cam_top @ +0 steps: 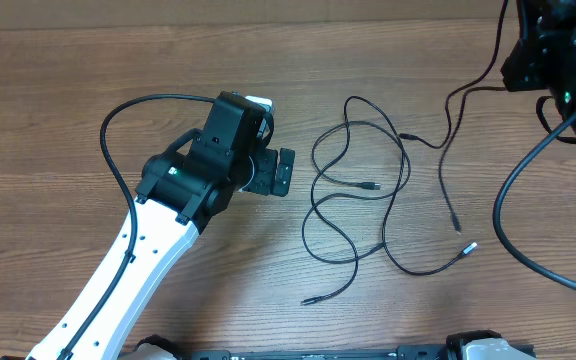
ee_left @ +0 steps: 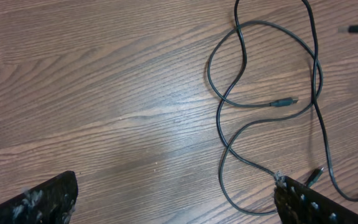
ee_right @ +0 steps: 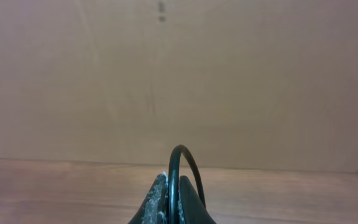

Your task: Untangle cables

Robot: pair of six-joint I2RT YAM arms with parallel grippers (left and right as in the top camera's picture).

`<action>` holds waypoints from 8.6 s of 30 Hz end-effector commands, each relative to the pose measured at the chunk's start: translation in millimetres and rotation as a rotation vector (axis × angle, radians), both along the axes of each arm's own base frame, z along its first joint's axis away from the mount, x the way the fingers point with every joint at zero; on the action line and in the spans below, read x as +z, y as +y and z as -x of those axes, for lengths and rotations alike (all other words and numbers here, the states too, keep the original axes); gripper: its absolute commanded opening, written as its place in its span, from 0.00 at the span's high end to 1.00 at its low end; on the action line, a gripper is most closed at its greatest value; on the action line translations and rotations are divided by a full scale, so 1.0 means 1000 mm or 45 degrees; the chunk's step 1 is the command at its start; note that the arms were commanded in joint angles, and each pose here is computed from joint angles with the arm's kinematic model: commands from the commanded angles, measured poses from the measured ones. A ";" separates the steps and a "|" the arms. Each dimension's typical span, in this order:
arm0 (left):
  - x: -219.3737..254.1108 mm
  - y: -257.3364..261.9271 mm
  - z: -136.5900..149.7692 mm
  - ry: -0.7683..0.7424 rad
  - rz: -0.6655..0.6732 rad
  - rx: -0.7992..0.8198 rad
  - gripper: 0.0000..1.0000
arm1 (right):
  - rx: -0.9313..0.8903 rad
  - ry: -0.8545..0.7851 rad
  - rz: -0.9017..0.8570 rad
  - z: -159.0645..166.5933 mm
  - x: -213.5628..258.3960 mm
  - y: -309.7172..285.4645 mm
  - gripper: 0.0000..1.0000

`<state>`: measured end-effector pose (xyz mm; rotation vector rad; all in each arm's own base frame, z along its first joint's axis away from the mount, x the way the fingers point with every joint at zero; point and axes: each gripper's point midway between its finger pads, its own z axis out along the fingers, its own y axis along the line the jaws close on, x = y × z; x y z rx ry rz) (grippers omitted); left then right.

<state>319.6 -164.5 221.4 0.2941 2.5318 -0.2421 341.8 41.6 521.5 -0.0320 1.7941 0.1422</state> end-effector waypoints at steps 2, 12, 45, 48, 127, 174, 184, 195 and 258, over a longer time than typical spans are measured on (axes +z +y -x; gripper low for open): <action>0.005 0.002 -0.003 -0.025 -0.011 -0.003 0.00 | -0.174 -0.047 0.054 0.001 0.011 -0.025 0.96; 0.005 0.002 -0.003 -0.025 -0.011 -0.003 0.00 | -0.765 -0.049 0.180 0.021 0.016 -0.103 0.96; 0.005 0.002 -0.003 -0.026 -0.011 -0.003 0.00 | -1.498 0.509 -0.572 0.134 -0.159 -0.399 0.96; 0.005 0.002 -0.003 -0.025 -0.011 -0.003 0.00 | -1.480 0.569 -0.645 0.130 -0.184 -0.414 0.96; 0.005 0.002 -0.003 -0.025 -0.011 -0.003 0.00 | 0.083 1.362 -0.318 -0.102 -0.364 -0.109 0.00; 0.005 0.002 -0.003 -0.025 -0.011 -0.003 0.00 | 0.787 1.205 0.040 -0.105 -0.458 0.063 0.22; 0.005 0.002 -0.003 -0.025 -0.011 -0.003 0.00 | 0.818 1.099 0.028 -0.117 -0.458 0.070 0.96; 0.005 0.002 -0.003 -0.025 -0.011 -0.003 0.00 | 0.839 1.092 -0.020 -0.118 -0.446 0.075 0.96; 0.005 0.002 -0.003 -0.025 -0.011 -0.003 0.01 | -0.589 -0.006 0.319 -0.096 0.017 -0.128 0.96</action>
